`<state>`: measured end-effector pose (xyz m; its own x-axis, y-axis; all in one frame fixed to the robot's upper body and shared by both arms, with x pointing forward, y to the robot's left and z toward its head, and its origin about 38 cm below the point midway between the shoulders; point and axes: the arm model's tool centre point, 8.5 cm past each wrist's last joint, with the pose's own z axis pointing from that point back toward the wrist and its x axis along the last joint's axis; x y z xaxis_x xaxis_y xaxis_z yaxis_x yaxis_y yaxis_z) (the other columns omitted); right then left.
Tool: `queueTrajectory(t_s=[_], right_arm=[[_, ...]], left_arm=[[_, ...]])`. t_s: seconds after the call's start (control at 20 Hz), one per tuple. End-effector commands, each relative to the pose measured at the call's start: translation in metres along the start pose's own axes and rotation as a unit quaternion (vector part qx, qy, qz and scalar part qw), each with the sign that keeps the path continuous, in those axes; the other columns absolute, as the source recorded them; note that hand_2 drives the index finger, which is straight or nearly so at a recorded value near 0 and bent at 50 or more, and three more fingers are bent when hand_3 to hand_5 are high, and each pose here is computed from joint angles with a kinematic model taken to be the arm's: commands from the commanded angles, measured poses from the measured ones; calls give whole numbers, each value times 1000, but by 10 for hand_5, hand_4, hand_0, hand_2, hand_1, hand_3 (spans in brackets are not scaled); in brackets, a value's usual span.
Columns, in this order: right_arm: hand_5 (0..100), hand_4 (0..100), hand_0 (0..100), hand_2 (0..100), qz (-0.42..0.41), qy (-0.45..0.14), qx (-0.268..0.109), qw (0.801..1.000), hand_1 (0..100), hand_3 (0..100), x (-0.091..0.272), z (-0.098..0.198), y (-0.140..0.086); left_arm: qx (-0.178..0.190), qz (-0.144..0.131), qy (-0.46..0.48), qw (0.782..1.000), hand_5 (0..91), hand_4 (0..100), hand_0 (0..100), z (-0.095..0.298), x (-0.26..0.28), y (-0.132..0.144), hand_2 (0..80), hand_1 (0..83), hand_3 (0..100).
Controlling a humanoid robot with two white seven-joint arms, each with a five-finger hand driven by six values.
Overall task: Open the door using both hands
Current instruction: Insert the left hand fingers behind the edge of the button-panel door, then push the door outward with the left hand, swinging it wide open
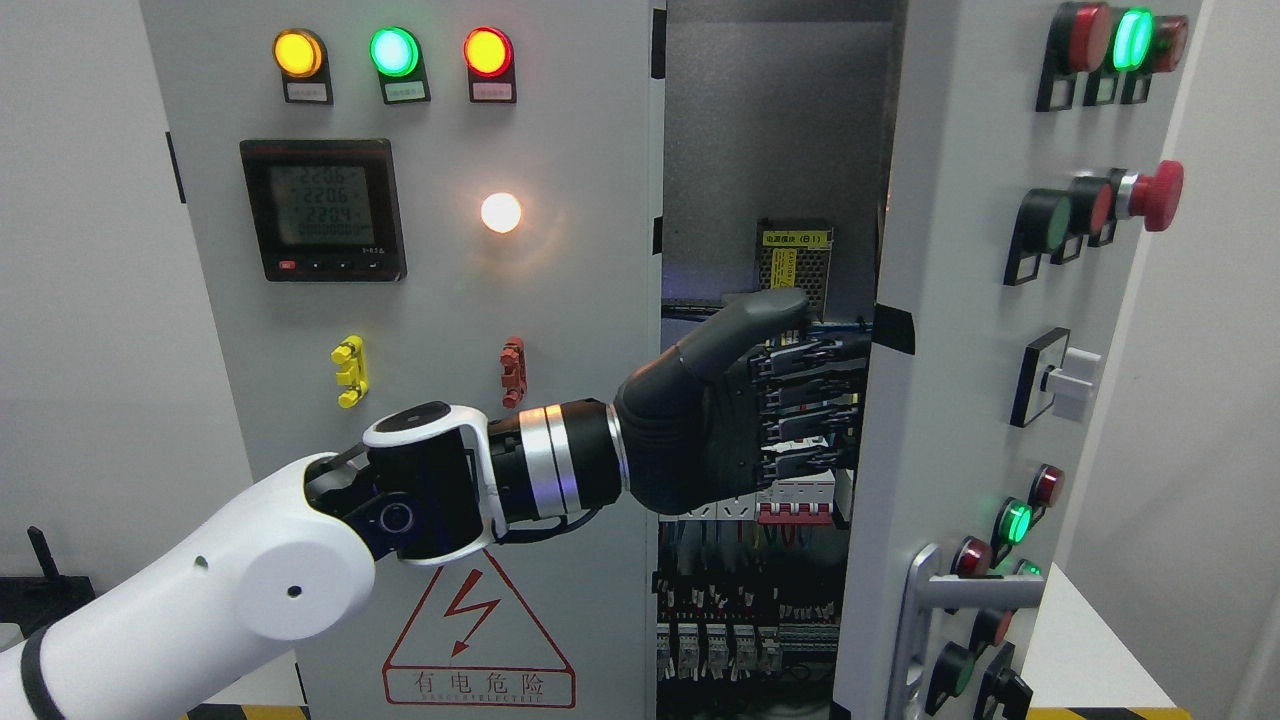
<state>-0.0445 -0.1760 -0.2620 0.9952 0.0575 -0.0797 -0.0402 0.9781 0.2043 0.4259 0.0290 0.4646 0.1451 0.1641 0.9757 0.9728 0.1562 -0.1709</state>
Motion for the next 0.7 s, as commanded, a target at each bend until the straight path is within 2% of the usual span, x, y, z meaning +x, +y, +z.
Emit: queueTrajectory(t_s=[0.0, 0.65], right_arm=[[0, 0, 120, 0, 0, 0, 0, 1000, 389, 0, 0, 0, 0], [0, 0, 120, 0, 0, 0, 0, 1000, 389, 0, 0, 0, 0]], left_arm=[[-49, 16, 4, 999, 0, 0, 120, -46, -13, -27, 0, 389, 0], [-67, 15, 10, 998, 0, 0, 120, -82, -19, -55, 0, 389, 0]])
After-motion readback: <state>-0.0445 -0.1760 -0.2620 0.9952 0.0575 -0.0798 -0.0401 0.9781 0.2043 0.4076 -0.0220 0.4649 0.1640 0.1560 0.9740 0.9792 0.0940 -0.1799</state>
